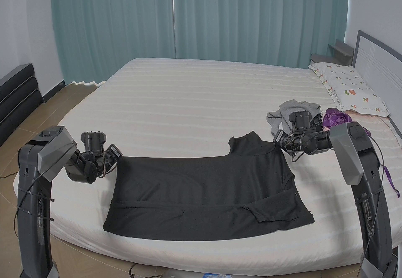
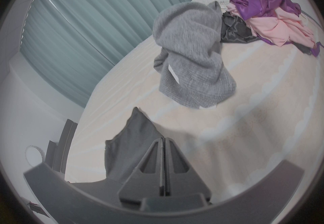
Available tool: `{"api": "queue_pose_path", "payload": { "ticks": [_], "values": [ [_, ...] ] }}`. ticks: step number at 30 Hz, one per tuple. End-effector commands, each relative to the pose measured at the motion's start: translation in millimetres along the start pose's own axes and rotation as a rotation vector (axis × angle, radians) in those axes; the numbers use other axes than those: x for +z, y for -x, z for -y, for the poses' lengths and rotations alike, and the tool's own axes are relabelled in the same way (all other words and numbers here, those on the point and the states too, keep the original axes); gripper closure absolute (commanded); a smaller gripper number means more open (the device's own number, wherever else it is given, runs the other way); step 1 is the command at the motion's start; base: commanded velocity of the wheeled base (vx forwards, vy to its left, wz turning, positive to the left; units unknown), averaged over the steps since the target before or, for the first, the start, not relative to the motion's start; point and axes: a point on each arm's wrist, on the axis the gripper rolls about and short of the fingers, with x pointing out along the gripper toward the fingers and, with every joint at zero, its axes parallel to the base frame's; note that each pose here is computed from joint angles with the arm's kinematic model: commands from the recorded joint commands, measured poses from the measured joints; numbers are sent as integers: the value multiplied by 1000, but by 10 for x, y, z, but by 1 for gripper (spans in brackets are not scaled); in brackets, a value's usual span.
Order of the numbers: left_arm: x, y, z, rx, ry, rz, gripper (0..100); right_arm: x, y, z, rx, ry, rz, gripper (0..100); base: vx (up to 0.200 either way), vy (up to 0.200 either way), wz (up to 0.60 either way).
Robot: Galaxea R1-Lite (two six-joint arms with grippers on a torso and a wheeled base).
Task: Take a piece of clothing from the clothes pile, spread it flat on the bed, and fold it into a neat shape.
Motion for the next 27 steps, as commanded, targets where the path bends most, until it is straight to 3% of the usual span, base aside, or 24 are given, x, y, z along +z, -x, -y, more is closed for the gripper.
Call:
{"api": "queue_pose_path", "payload": {
  "ticks": [1, 27],
  "values": [
    [91, 79, 44, -14, 3, 21, 100, 124, 166, -128, 25, -7, 25, 100, 0, 0, 0],
    [220, 265, 136, -66, 1, 92, 100, 149, 427, -49, 60, -13, 76, 100, 0, 0, 0]
  ]
}}
